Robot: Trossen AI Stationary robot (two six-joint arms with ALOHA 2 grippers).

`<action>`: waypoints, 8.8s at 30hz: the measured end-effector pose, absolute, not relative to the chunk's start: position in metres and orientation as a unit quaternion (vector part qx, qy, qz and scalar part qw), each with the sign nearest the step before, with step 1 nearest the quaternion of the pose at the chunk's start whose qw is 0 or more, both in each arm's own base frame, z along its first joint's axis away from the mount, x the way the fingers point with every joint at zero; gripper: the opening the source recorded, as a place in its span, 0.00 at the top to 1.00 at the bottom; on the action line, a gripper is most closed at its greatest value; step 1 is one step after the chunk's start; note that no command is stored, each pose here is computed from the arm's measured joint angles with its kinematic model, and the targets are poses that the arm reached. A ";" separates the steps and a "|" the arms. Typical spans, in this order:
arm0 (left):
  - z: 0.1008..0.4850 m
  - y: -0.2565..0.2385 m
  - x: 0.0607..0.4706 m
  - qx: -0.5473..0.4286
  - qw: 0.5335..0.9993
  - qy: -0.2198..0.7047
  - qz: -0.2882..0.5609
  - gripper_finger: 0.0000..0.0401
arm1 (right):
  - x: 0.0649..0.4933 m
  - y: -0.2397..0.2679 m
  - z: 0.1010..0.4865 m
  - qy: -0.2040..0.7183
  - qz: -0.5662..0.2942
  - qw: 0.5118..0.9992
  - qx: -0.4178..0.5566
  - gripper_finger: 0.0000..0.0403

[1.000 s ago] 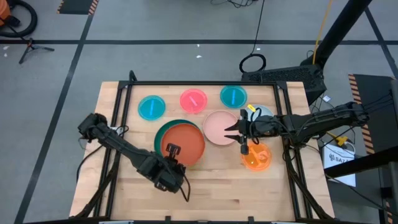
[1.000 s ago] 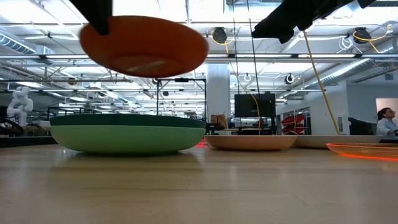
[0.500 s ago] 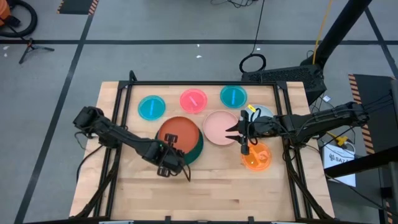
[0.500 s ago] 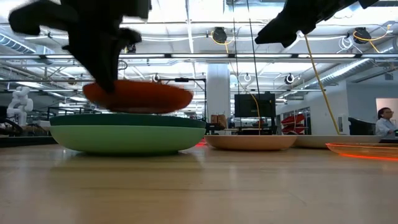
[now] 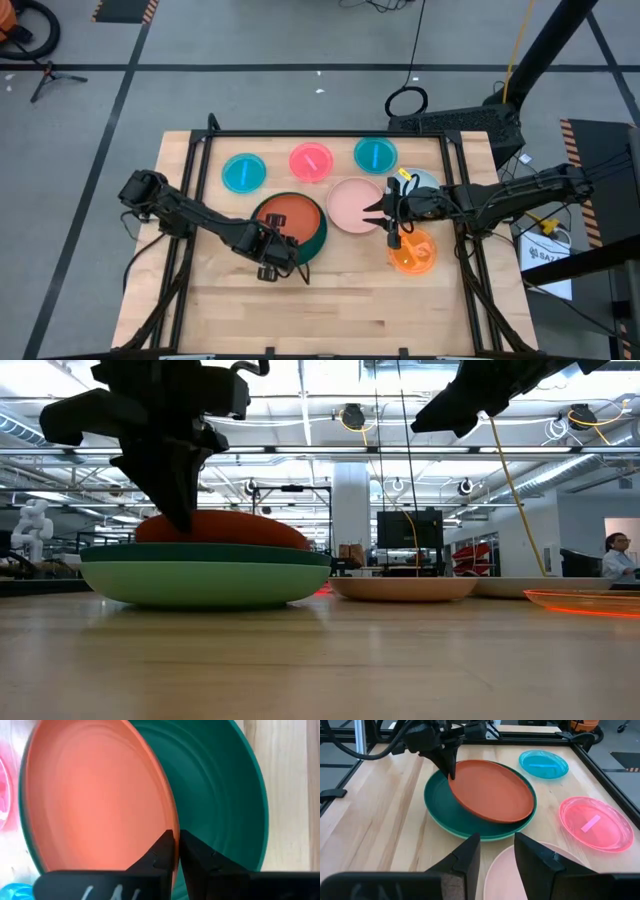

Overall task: Stack plastic plates
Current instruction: Stack the orange plate on top of the dark green plate, then stack the pink plate on top of the orange plate, then stack the blue plate on top of the pink plate

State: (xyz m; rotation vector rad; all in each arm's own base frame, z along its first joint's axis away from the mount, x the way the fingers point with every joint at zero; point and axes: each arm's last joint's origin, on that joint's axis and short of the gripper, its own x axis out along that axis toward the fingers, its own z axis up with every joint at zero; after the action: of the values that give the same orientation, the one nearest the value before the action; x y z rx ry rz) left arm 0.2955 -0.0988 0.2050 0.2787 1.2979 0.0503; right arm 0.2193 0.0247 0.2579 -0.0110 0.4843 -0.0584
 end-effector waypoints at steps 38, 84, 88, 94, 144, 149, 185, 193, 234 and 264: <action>0.206 -0.099 0.296 0.203 0.782 0.589 0.013 0.60 | 0.219 0.025 0.258 0.238 -0.044 0.969 0.041 0.72; 0.304 0.050 0.165 0.148 0.954 0.212 0.153 0.60 | 0.321 -0.010 0.249 0.443 -0.211 0.833 0.256 0.72; 0.305 0.050 0.161 0.146 0.953 0.215 0.156 0.60 | 0.319 0.008 0.226 0.551 -0.121 0.799 0.209 0.72; 0.306 0.049 0.160 0.147 0.954 0.209 0.157 0.60 | 0.318 0.030 0.193 0.635 -0.120 0.751 0.140 0.72; 0.311 0.050 0.162 0.136 0.960 0.183 0.163 0.60 | 0.336 0.019 0.150 0.587 -0.179 0.790 0.017 0.72; 0.311 0.050 0.162 0.132 0.960 0.183 0.164 0.60 | 0.333 0.019 0.146 0.589 -0.183 0.787 0.022 0.72; 0.308 0.049 0.161 0.108 0.961 0.194 0.166 0.60 | 0.345 0.020 0.164 0.564 -0.194 0.801 0.047 0.72; 0.307 0.049 0.161 0.106 0.961 0.196 0.165 0.60 | 0.349 0.021 0.150 0.572 -0.198 0.794 0.050 0.72; 0.308 0.050 0.161 0.092 0.962 0.192 0.169 0.60 | 0.402 0.042 0.234 0.363 -0.022 0.927 -0.086 0.99; 0.307 0.049 0.161 0.075 0.964 0.189 0.170 0.60 | 0.417 0.055 0.211 0.349 0.019 0.934 -0.080 0.73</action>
State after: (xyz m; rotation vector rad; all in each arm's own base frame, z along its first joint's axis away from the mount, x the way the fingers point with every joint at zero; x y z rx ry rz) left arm 0.1611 0.0486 0.3075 0.1514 0.3818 0.3434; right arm 0.4169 0.0547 0.2107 -0.1646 0.7136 0.0387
